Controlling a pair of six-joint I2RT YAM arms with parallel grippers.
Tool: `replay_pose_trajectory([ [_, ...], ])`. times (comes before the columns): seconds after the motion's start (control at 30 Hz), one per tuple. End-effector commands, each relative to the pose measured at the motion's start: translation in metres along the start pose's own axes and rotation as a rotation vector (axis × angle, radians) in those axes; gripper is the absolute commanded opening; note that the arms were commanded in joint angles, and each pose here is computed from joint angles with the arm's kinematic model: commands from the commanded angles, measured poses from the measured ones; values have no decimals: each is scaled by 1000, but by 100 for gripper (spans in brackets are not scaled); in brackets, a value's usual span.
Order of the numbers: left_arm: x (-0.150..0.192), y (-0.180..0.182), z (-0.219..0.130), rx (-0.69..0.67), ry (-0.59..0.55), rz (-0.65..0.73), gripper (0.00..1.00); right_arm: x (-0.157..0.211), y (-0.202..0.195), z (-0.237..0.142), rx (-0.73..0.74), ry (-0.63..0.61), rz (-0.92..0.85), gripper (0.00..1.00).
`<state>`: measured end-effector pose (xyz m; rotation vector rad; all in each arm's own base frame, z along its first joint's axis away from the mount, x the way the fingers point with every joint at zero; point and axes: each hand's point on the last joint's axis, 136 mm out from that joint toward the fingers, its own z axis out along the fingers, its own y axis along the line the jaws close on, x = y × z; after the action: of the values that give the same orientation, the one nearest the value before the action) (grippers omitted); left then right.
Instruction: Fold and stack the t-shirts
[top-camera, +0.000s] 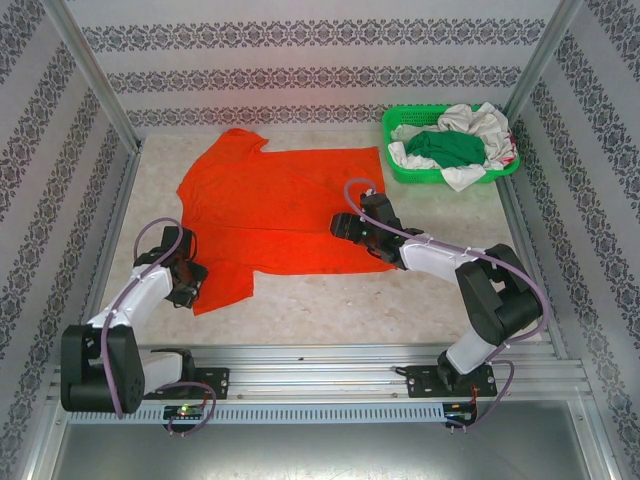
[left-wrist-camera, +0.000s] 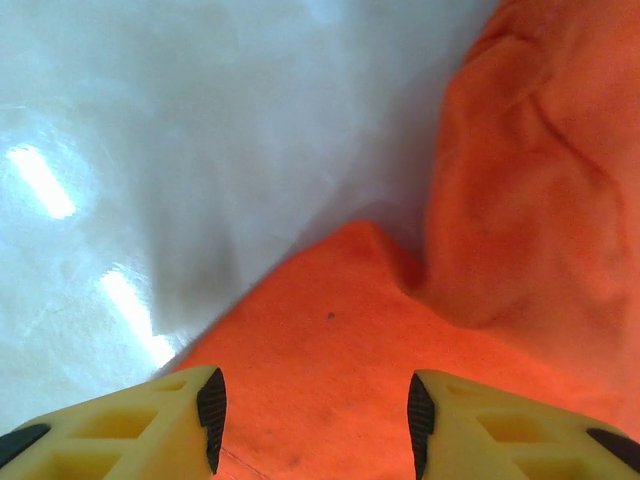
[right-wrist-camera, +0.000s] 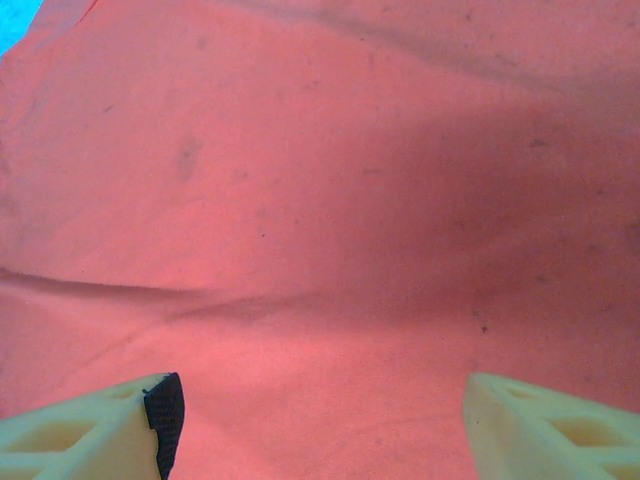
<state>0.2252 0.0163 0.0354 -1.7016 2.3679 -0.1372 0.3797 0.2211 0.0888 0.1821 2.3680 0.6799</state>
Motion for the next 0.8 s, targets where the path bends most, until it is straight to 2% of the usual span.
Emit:
replay_pose_trajectory([
  [0.0, 1, 5, 3, -66, 7, -26, 52, 0, 5, 2, -16, 8, 12, 74],
  [0.27, 0, 13, 28, -166, 16, -13, 52, 4, -5, -5, 6, 5, 27, 74],
  [0.37, 4, 20, 35, -220, 39, -9, 48, 3, -7, -8, 17, -1, 27, 74],
  [0.43, 9, 25, 40, -246, 63, -4, 43, 2, -9, -10, 23, -4, 30, 74],
  [0.63, 10, 29, 38, -258, 67, 0, 16, 1, -12, -21, 39, -19, 35, 74],
  [0.77, 8, 24, 28, -216, 54, 2, 1, 4, -37, -45, 156, -59, 91, 73],
])
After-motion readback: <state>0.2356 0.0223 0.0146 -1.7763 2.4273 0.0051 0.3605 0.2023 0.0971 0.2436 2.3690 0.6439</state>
